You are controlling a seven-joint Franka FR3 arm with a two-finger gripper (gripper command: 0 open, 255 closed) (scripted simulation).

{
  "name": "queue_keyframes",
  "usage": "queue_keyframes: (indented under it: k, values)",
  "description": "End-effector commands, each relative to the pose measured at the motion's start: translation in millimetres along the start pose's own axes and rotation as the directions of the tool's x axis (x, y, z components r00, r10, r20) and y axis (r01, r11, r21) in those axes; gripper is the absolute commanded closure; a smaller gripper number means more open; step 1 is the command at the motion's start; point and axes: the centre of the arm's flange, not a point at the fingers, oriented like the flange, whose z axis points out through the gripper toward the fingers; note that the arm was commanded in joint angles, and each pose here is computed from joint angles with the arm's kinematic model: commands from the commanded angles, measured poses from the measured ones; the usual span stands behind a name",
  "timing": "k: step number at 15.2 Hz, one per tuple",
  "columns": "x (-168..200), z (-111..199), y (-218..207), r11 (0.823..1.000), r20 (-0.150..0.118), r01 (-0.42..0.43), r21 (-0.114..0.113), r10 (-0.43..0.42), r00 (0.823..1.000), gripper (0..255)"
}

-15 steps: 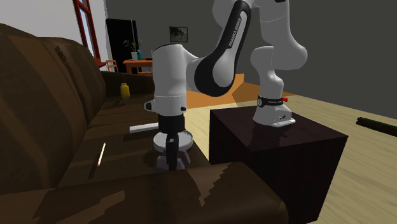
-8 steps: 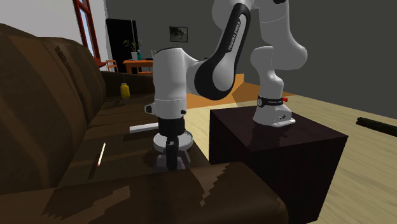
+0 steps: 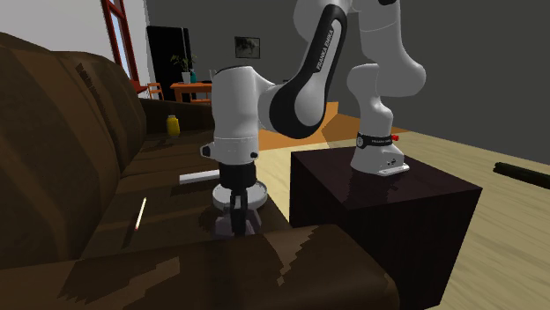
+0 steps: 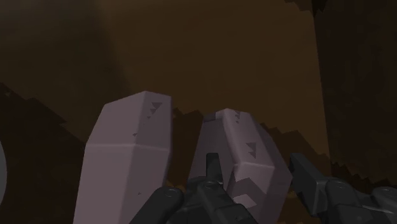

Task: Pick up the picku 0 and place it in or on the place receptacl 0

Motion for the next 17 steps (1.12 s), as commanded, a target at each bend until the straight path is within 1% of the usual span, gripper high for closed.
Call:
queue_keyframes:
  k: [1, 4, 17]
  values:
    - [-0.4, 1.3, 1.0, 1.0, 0.002, -0.001, -0.002, 0.001, 1.0, 255]
    - [-0.3, 0.7, 1.1, 1.0, 0.002, -0.001, -0.002, 0.001, 1.0, 255]
    - [0.4, -67.2, -8.8, 1.0, 0.002, -0.001, -0.002, 0.001, 1.0, 255]
